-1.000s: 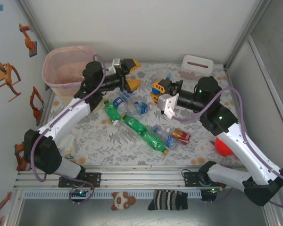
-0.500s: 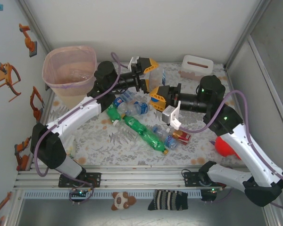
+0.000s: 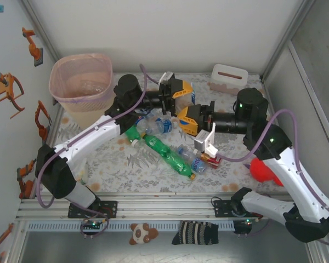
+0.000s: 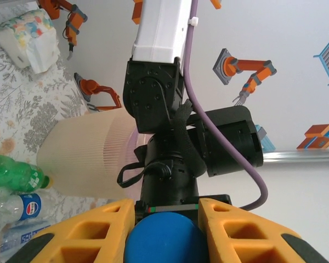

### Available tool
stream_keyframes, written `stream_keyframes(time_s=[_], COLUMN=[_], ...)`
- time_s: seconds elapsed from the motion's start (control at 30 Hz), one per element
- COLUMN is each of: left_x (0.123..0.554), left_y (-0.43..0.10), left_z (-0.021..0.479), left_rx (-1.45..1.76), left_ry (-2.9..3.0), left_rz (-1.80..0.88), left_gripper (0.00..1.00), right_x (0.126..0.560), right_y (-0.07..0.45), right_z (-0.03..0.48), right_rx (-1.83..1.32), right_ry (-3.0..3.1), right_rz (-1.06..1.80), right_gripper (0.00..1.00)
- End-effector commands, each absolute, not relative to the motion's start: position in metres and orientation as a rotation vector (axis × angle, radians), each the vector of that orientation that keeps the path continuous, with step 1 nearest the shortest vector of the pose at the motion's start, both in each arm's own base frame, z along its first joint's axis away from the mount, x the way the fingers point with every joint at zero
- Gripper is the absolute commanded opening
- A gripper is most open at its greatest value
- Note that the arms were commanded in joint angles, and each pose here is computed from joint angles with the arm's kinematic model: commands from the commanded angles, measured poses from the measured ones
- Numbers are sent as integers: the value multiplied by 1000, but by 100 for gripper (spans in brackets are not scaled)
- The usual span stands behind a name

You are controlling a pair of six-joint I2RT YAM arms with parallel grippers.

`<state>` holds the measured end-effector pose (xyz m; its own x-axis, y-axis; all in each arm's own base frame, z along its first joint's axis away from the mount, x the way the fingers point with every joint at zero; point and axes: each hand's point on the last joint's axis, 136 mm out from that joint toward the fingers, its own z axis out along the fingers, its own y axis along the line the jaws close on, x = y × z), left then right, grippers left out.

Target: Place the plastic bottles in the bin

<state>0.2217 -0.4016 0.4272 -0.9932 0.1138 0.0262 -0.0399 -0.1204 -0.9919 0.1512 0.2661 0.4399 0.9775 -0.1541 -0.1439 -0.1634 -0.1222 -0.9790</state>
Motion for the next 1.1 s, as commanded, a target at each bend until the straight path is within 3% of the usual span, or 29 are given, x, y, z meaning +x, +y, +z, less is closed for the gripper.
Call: stream_keyframes(time_s=[0.0, 0.67, 0.83, 1.07], left_x=[200, 197, 200, 218], left_y=[-389, -386, -383, -373], left_z=[457, 461, 461, 454], left_rx=[-219, -226, -216, -149], left_ry=[-1967, -1949, -1953, -1982], left_rz=[2325, 2331, 2337, 2360], left_gripper=[69, 50, 49, 48], right_x=[137, 133, 129, 132], right_y=[261, 259, 257, 250], right_z=[452, 454, 452, 451], right_rx=[-1681, -1675, -1666, -1638], right_ry=[183, 171, 163, 261], right_rz=[-6, -3, -3, -3], right_gripper=[0, 0, 28, 43])
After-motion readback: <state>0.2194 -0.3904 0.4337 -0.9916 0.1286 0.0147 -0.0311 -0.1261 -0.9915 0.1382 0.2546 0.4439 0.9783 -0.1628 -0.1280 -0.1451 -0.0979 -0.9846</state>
